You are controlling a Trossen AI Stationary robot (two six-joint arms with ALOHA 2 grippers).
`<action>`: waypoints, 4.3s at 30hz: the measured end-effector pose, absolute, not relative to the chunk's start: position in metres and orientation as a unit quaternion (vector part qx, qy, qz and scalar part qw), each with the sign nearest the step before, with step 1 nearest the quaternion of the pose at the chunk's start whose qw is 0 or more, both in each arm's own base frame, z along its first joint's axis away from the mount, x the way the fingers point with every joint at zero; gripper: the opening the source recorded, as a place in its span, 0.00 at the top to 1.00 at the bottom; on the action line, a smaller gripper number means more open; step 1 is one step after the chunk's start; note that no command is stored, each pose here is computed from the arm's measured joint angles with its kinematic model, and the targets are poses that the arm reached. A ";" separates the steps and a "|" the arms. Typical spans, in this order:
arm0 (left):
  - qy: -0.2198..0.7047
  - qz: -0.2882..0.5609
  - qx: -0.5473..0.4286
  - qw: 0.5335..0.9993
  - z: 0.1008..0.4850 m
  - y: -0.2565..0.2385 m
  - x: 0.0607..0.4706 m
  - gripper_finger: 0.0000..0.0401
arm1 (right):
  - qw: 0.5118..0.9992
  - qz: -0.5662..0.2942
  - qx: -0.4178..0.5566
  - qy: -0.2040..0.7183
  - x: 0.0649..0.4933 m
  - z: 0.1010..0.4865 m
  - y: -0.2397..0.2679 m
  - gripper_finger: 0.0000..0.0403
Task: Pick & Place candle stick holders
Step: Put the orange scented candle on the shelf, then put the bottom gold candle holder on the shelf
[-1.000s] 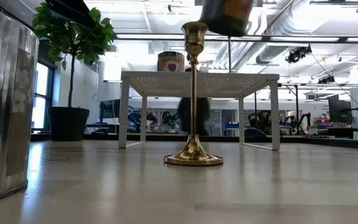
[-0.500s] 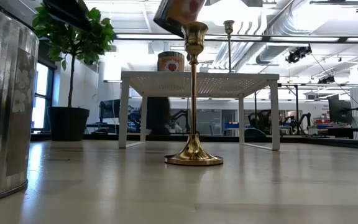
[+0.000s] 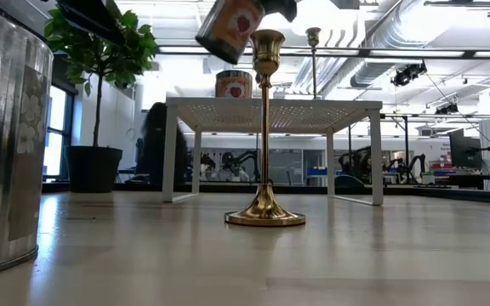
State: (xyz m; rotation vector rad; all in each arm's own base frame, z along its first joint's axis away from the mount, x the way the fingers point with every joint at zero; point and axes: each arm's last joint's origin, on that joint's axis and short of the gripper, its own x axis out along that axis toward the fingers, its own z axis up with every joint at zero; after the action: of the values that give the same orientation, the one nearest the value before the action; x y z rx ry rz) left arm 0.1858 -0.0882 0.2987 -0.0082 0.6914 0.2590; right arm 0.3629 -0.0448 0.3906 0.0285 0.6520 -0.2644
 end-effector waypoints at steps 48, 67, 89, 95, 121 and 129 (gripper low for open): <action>0.336 0.126 -0.006 0.934 0.299 -0.089 0.186 0.40 | 0.893 -0.177 0.050 0.410 0.374 0.350 -0.074 1.00; 0.362 0.133 0.014 0.922 0.269 -0.087 0.184 0.40 | 0.901 -0.173 0.060 0.394 0.379 0.350 -0.079 1.00; 0.364 0.131 0.020 0.922 0.269 -0.087 0.184 0.40 | 0.908 -0.180 0.063 0.374 0.381 0.353 -0.080 0.83; 0.365 0.130 0.017 0.922 0.268 -0.087 0.183 0.40 | 0.918 -0.195 0.022 0.344 0.375 0.369 -0.078 0.78; 0.362 0.109 -0.005 0.926 0.270 -0.089 0.185 0.40 | 0.921 0.051 -0.003 0.387 0.262 0.427 0.098 0.75; 0.339 0.105 -0.015 0.935 0.273 -0.091 0.189 0.40 | 0.902 0.030 0.063 0.425 0.231 0.420 0.144 0.75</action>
State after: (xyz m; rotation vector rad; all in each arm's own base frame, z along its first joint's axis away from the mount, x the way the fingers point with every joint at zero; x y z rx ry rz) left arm 0.1890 -0.0913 0.2734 -0.0315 0.6922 0.2152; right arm 0.2308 0.1444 0.4204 0.1310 0.8790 0.0625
